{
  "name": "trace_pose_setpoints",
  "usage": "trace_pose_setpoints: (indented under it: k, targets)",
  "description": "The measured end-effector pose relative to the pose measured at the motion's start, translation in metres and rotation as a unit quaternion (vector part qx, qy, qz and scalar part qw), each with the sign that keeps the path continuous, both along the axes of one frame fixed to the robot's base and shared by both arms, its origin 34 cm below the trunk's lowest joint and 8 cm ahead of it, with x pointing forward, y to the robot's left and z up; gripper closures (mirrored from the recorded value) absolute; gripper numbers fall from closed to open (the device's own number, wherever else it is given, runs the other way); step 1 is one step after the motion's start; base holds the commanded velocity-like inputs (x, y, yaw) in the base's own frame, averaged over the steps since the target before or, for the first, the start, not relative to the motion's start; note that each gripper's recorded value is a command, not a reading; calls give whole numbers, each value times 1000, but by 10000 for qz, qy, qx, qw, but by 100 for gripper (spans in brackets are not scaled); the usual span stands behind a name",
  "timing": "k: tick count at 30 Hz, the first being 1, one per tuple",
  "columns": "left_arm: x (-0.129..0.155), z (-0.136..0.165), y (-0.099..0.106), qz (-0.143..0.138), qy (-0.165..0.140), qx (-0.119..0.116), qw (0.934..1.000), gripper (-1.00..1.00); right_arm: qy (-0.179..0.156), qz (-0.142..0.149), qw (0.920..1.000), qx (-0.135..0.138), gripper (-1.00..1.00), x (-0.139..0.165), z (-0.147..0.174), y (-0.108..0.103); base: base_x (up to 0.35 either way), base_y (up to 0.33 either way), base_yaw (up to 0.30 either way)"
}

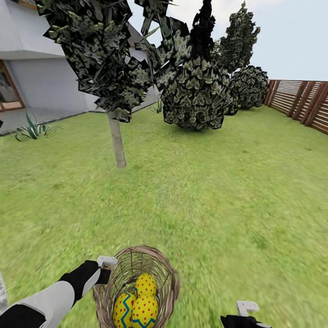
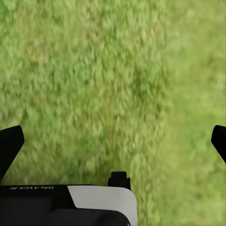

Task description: Take the three Easter eggs out of the wicker basket on the lawn in the garden, then place them on the lawn next to a single tree (choose any tree) so that all three eggs are next to the same tree and none are left in the basket.

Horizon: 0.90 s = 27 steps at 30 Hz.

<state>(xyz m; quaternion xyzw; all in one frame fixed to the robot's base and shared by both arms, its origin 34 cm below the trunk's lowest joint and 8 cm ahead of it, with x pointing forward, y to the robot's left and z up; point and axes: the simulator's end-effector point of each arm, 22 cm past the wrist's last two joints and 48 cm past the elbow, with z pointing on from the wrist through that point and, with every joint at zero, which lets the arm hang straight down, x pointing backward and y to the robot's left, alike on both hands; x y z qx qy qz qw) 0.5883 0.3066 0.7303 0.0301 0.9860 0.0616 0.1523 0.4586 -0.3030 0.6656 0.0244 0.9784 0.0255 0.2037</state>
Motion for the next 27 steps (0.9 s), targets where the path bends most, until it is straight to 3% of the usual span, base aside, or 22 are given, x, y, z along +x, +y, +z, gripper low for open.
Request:
trace_pose_setpoints:
  k: [27]
  targets:
    - [0,0,0,-5,-1,1,10000,100,31,-6,10000,-9,-100,-1,0,-1,0,0,293]
